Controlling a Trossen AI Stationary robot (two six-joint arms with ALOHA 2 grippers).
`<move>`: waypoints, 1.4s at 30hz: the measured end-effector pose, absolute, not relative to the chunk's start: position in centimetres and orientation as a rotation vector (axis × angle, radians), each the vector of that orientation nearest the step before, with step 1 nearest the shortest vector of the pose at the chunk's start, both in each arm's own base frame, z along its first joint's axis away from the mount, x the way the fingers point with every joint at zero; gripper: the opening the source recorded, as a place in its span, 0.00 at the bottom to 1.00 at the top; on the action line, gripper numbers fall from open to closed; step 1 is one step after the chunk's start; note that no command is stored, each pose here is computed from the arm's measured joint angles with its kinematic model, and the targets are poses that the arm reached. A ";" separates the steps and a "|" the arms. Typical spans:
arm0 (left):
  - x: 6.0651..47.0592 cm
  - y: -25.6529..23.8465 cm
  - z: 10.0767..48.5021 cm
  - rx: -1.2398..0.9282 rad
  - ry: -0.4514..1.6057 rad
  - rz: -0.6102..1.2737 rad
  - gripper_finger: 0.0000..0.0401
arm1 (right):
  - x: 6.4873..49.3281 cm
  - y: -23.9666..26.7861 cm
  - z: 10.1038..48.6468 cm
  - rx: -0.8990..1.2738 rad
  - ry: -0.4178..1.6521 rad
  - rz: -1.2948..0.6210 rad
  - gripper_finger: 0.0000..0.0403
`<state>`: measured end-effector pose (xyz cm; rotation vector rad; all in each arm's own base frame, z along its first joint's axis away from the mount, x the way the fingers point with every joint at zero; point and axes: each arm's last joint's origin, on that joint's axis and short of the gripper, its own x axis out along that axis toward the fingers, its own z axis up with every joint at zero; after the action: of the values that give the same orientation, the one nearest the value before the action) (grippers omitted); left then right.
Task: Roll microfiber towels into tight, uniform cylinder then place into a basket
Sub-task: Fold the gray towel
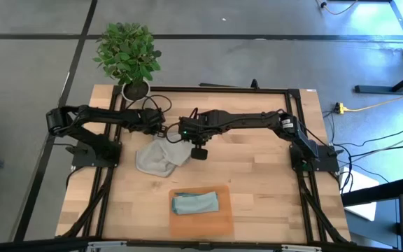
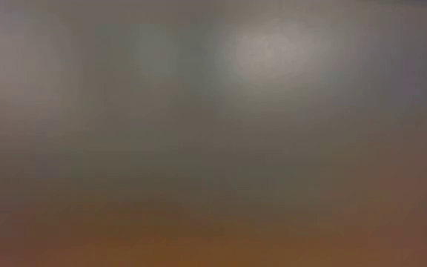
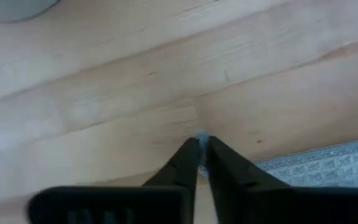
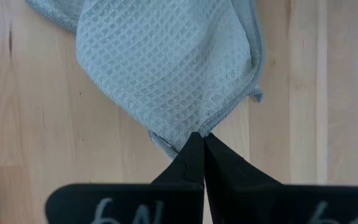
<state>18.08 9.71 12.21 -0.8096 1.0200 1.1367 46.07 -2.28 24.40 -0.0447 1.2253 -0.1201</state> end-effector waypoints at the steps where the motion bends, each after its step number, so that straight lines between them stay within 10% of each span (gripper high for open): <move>1: 18.1 9.7 12.3 -0.800 1.022 1.130 0.03 | 46.0 -2.3 24.4 -0.046 1.228 -0.119 0.00; 42: 21.1 8.7 39.5 -0.275 0.603 0.831 0.00 | 32.9 -9.6 36.8 -0.115 1.412 -0.376 0.00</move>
<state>21.08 8.69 39.47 -0.2752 0.6028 0.8315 32.85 -9.59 36.80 -0.1151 1.4124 -0.3762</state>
